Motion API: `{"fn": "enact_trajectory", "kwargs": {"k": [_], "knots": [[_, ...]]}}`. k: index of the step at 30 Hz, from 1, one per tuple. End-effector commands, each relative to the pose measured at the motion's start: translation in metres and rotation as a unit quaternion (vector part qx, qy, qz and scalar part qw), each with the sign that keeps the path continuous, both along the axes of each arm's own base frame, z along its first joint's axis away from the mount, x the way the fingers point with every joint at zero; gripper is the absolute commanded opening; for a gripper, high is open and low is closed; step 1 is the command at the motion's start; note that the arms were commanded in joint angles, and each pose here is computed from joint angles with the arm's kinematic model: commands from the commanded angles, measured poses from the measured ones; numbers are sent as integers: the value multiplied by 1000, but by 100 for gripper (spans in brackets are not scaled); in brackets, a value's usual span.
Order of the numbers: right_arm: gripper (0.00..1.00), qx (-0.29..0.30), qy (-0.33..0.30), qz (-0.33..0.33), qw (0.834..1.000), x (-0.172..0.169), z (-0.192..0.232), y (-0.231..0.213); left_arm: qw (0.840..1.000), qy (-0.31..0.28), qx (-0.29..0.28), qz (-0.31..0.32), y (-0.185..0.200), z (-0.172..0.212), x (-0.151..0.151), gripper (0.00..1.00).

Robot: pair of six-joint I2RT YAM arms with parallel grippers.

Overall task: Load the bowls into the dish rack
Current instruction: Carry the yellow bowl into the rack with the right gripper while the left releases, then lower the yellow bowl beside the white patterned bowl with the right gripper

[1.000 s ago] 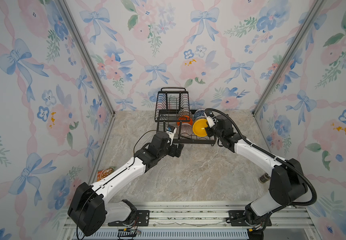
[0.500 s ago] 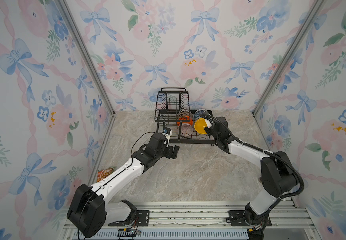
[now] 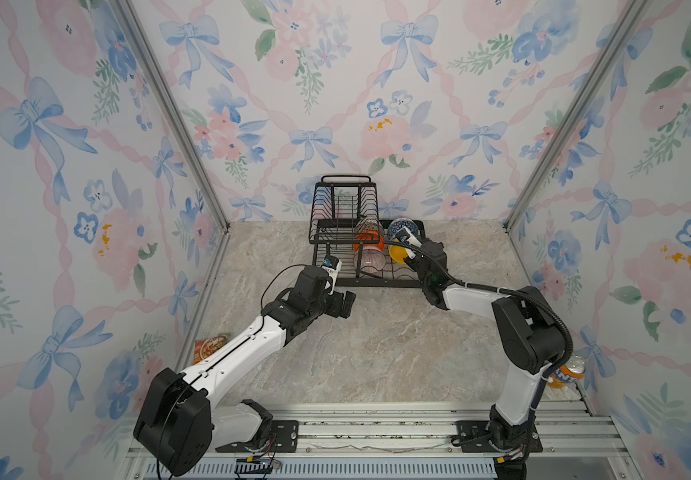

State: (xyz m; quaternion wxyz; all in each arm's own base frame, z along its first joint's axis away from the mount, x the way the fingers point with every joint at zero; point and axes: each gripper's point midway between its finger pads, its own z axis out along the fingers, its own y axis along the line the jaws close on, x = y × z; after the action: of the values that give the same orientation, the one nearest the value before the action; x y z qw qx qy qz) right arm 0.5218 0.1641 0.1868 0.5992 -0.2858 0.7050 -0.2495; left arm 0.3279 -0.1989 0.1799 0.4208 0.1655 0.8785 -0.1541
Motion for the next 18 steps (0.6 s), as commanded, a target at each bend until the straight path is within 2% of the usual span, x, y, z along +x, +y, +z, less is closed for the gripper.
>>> {"fn": "enact_trajectory", "kwargs": {"k": [1, 12, 18], "knots": [[0, -14, -56, -16, 998, 6, 18, -9, 1000, 10, -5, 2, 4, -4, -5, 98], [0, -60, -57, -11, 997, 15, -2, -9, 1000, 13, -5, 2, 4, -6, -6, 98], [0, -104, -51, 9, 993, 18, -18, -5, 1000, 12, -6, 3, 6, -6, -7, 98]]}}
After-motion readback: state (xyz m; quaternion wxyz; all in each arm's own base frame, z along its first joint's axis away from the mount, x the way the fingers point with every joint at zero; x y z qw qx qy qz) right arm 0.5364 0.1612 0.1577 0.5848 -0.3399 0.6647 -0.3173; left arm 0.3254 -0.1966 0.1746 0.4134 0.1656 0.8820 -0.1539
